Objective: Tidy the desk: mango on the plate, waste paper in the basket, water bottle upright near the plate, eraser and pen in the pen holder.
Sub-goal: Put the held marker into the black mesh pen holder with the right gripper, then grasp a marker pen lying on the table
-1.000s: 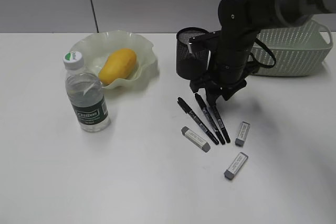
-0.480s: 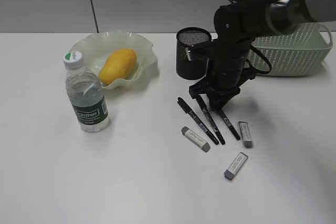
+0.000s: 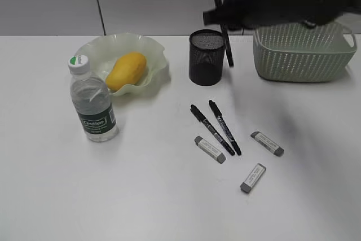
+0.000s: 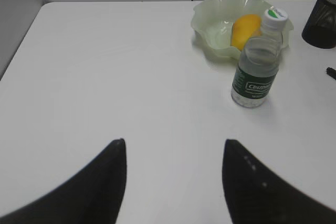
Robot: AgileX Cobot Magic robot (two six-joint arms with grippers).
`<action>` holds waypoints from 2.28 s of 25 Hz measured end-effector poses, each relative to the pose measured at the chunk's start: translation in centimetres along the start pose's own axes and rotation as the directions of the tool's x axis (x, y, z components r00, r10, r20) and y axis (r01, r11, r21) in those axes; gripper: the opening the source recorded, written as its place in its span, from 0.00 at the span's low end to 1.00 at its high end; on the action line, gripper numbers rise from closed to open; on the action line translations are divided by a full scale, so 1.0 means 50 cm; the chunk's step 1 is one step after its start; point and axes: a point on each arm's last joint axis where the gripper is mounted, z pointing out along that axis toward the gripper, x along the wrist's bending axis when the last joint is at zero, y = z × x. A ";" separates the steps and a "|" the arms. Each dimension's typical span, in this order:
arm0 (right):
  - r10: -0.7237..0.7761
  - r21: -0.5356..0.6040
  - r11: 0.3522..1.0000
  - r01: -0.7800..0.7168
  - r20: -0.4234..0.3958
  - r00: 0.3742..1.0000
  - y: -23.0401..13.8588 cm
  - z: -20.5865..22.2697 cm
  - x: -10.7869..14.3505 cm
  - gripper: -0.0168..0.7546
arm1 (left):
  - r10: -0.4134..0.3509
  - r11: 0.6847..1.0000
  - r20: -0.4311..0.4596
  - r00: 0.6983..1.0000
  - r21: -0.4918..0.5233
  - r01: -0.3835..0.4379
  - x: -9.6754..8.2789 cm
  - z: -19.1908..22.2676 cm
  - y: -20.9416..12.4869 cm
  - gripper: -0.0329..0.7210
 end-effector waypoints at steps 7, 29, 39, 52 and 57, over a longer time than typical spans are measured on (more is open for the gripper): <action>-0.041 -0.479 0.877 0.049 0.027 0.999 -0.001 0.074 -0.036 0.16 | 0.000 1.000 0.000 1.000 0.000 0.000 0.000 0.000 0.000 0.62; -0.029 0.128 0.991 0.023 0.041 0.999 0.045 -0.052 -0.030 0.72 | 0.000 1.000 0.000 1.000 0.000 0.000 0.000 0.000 0.000 0.62; -0.016 0.623 0.779 -0.069 0.130 0.991 -0.117 -0.482 -0.029 0.52 | 0.000 1.000 0.001 1.000 0.000 0.000 0.000 0.000 0.000 0.55; 0.031 0.107 0.993 -0.042 0.100 0.995 -0.295 -0.771 -0.027 0.51 | 0.169 0.979 0.279 0.945 0.059 -0.193 -0.067 0.055 0.090 0.40; 0.028 -0.015 1.000 -0.026 0.088 0.996 -0.304 -0.777 -0.027 0.51 | 0.095 0.989 0.415 0.905 0.068 -0.135 -0.105 0.126 0.183 0.35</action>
